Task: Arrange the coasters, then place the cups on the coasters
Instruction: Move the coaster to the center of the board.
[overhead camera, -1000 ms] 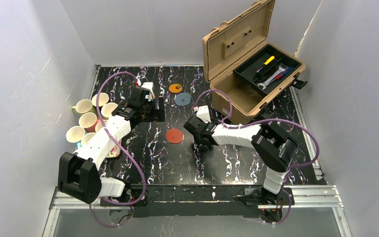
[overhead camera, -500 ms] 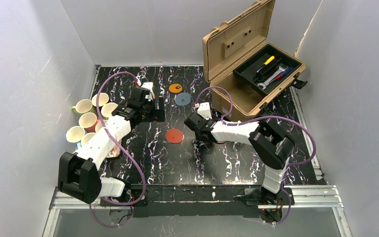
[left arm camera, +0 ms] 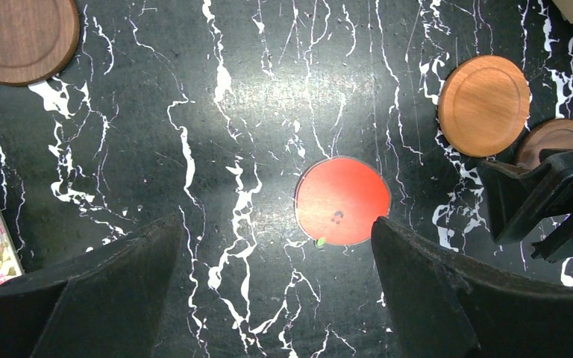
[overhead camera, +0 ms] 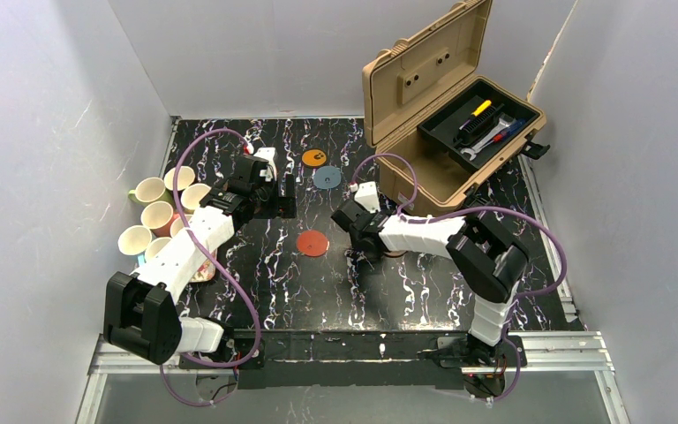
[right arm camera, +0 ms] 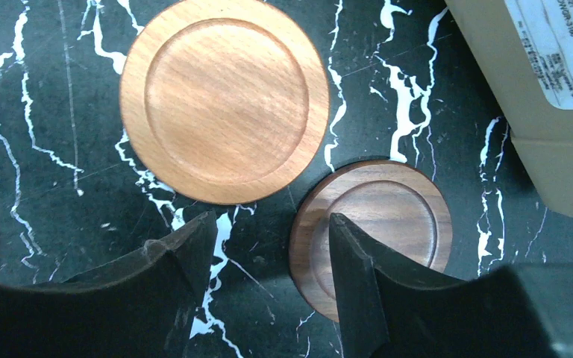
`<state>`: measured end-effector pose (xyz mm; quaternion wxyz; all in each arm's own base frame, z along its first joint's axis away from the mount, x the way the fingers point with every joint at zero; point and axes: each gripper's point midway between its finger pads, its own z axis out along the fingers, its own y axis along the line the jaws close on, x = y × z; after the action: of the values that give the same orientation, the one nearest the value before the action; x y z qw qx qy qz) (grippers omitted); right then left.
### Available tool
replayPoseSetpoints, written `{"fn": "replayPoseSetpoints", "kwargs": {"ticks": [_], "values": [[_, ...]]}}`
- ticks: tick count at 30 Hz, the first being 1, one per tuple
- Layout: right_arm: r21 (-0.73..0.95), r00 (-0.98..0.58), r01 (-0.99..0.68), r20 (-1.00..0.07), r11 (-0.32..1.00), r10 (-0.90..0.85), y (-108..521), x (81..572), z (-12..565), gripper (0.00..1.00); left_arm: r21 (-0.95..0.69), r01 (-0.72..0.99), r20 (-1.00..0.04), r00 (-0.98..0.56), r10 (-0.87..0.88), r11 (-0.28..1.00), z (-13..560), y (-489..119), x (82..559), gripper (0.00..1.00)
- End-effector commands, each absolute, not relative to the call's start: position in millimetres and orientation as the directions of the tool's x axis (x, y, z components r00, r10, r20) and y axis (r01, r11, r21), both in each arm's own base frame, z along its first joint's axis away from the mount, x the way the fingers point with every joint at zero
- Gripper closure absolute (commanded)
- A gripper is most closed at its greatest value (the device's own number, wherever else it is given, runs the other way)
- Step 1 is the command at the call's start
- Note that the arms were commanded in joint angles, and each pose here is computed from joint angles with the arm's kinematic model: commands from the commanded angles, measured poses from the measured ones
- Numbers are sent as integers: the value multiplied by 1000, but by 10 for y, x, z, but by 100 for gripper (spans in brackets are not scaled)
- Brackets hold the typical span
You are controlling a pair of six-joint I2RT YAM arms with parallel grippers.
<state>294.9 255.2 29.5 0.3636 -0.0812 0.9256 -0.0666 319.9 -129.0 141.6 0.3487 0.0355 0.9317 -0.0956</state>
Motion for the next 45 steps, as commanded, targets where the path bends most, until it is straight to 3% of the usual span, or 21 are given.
{"fn": "replayPoseSetpoints", "kwargs": {"ticks": [1, 7, 15, 25, 45], "values": [[-90, -694, -155, -699, 984, -173, 2718, 2976, 622, 34, -188, 175, -676, -737, 2, 966, 1558, -1401, 3247, 4], [-17, -625, -255, -760, 967, -178, 2920, 3040, 1050, 25, -208, 187, -667, -745, 0, 960, 1537, -1446, 3233, 4], [-127, -586, -297, -758, 946, -286, 3103, 3350, 1133, 21, -218, 190, -657, -753, 0, 957, 1508, -1469, 3226, 4], [-161, -624, -277, -719, 947, -305, 3117, 3654, 827, 20, -220, 191, -664, -748, -4, 957, 1533, -1465, 3217, 4], [-201, -664, -291, -662, 935, -349, 3043, 3774, 474, 18, -224, 192, -659, -752, -3, 955, 1523, -1476, 3218, 4]]}}
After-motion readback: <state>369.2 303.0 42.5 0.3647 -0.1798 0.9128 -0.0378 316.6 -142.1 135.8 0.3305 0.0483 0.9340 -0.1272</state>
